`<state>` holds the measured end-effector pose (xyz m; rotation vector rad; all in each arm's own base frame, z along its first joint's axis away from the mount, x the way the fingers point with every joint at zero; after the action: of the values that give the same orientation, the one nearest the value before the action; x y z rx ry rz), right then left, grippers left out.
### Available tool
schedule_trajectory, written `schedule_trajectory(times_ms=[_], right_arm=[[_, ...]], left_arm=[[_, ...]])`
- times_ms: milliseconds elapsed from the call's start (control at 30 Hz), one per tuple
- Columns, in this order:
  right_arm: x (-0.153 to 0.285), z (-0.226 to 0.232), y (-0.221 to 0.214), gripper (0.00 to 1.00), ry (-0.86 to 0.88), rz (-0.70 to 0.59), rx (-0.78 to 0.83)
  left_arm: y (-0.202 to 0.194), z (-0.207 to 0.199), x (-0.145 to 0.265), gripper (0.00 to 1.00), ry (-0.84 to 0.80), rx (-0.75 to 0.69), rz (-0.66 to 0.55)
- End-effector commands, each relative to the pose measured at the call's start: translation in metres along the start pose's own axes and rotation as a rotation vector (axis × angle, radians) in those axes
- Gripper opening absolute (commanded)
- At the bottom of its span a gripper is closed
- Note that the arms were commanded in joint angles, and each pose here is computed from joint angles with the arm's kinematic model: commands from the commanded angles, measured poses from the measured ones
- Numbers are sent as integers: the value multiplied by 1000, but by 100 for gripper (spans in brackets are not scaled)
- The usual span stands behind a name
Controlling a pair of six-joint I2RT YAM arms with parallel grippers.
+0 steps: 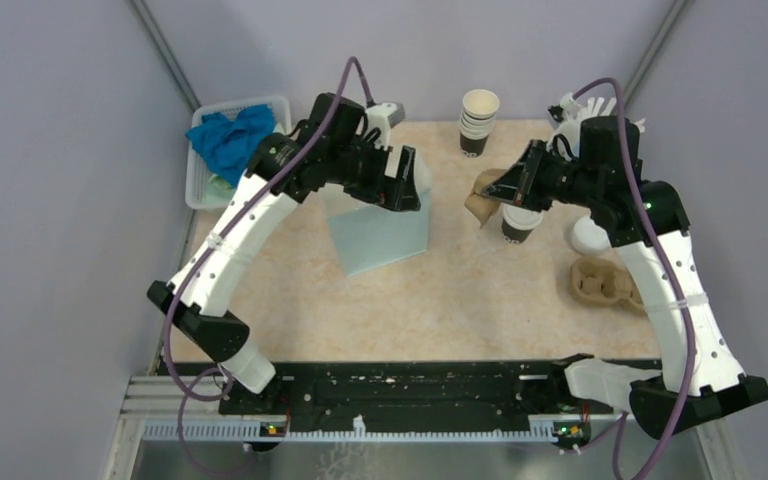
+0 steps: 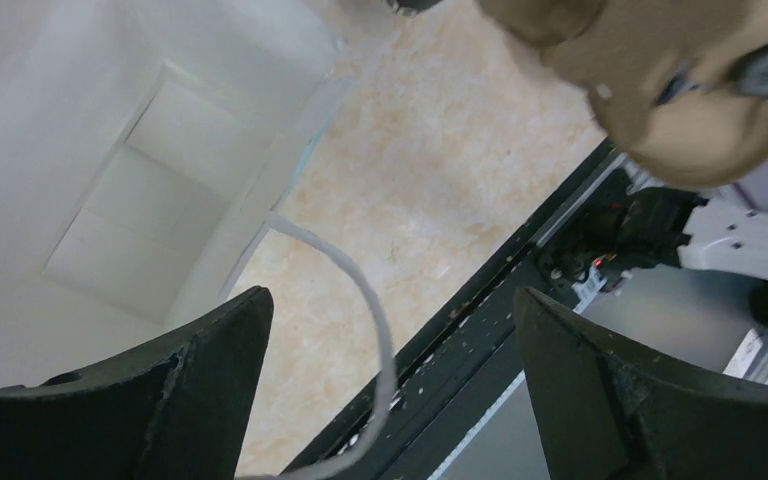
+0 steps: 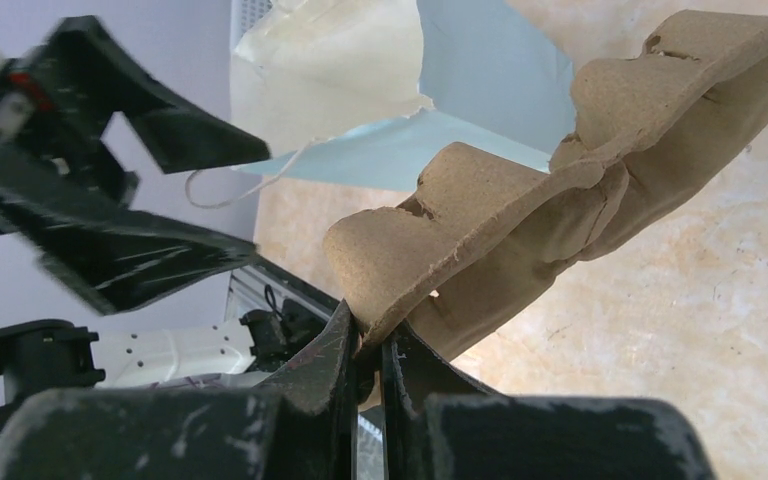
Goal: Pack the takeout coffee
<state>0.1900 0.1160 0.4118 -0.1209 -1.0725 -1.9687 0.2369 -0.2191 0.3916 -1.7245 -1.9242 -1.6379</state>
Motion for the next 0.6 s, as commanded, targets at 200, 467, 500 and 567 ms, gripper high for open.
schedule_trajectory(times_ms=[200, 467, 500, 567], right_arm=[[-4, 9, 9, 2, 46, -51, -79], [-13, 12, 9, 3, 67, -70, -275], [-13, 11, 9, 3, 60, -73, -290], [-13, 11, 9, 2, 47, -82, -319]], left_arm=[[37, -42, 77, 93, -139, 90, -434], [34, -101, 40, 80, -385, -94, -338], [35, -109, 36, 76, -382, -109, -339], [35, -121, 30, 72, -362, -136, -366]])
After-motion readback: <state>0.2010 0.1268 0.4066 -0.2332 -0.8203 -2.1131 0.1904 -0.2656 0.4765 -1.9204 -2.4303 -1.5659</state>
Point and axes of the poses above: each gripper's point midway between its finger pads, its own x axis back along the fingers, its own z axis along the line the jaws close on, y = z × x, the point moved 10 cm from there along x, back along the fingers, and after that the axes turned 4 degrees about x, right-handed, at the moved point
